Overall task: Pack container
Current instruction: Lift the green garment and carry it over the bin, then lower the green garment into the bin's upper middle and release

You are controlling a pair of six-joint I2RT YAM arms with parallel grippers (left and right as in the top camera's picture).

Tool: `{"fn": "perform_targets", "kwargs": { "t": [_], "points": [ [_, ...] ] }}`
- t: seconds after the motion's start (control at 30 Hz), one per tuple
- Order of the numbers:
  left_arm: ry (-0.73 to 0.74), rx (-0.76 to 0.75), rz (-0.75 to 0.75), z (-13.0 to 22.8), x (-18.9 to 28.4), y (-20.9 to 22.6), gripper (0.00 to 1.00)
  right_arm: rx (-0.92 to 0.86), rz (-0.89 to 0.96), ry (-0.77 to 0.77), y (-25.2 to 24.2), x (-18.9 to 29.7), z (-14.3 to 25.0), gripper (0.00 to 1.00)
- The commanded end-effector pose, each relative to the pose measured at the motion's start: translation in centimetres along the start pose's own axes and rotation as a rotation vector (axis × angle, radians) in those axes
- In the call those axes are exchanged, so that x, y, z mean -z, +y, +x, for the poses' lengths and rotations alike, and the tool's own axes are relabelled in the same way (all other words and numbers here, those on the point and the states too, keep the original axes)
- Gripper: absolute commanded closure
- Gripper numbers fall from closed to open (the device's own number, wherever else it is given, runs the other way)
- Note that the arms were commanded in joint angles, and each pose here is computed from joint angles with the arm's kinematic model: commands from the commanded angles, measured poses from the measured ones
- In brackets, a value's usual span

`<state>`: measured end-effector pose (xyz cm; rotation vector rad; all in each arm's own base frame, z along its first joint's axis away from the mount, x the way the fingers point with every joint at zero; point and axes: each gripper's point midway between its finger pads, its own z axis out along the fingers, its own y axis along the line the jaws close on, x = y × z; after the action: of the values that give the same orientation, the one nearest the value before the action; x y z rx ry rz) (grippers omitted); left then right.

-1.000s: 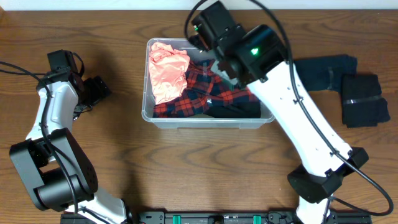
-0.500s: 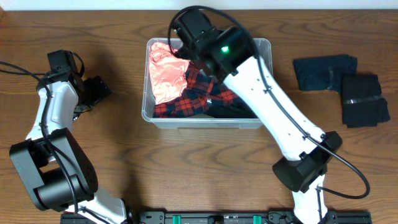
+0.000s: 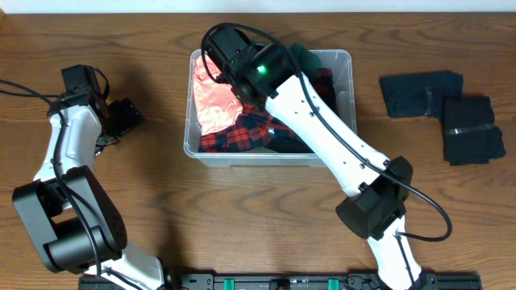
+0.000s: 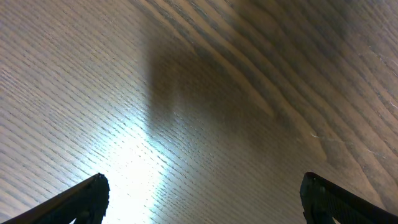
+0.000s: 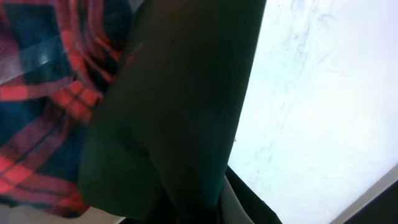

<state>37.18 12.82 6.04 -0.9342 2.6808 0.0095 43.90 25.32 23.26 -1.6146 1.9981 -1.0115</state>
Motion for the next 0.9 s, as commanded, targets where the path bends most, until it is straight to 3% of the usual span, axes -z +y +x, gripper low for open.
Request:
{"fn": "perform_targets", "kwargs": {
  "t": [0.0, 0.27, 0.3, 0.43, 0.6, 0.87],
  "points": [
    [0.011, 0.011, -0.007, 0.3, -0.3, 0.2, 0.02, 0.035, 0.101, 0.05, -2.3, 0.9, 1.0, 0.99],
    [0.011, 0.011, -0.008, 0.3, -0.3, 0.2, 0.02, 0.006, 0.07, -0.006, -1.3, 1.3, -0.4, 0.99],
    [0.011, 0.011, -0.008, 0.3, -0.3, 0.2, 0.02, -0.003, 0.054, -0.029, -0.9, 1.5, -0.9, 0.94],
    [0.011, 0.011, -0.008, 0.3, -0.3, 0.3, 0.02, -0.024, -0.027, -0.136, 1.4, 2.9, -3.6, 0.55],
    [0.011, 0.011, -0.008, 0.3, -0.3, 0.3, 0.02, -0.019, -0.046, -0.2, 3.3, 5.1, -5.8, 0.32],
    [0.011, 0.011, -0.008, 0.3, -0.3, 0.2, 0.02, -0.145, -0.041, -0.272, 3.7, 8.2, -7.6, 0.19]
  ]
}}
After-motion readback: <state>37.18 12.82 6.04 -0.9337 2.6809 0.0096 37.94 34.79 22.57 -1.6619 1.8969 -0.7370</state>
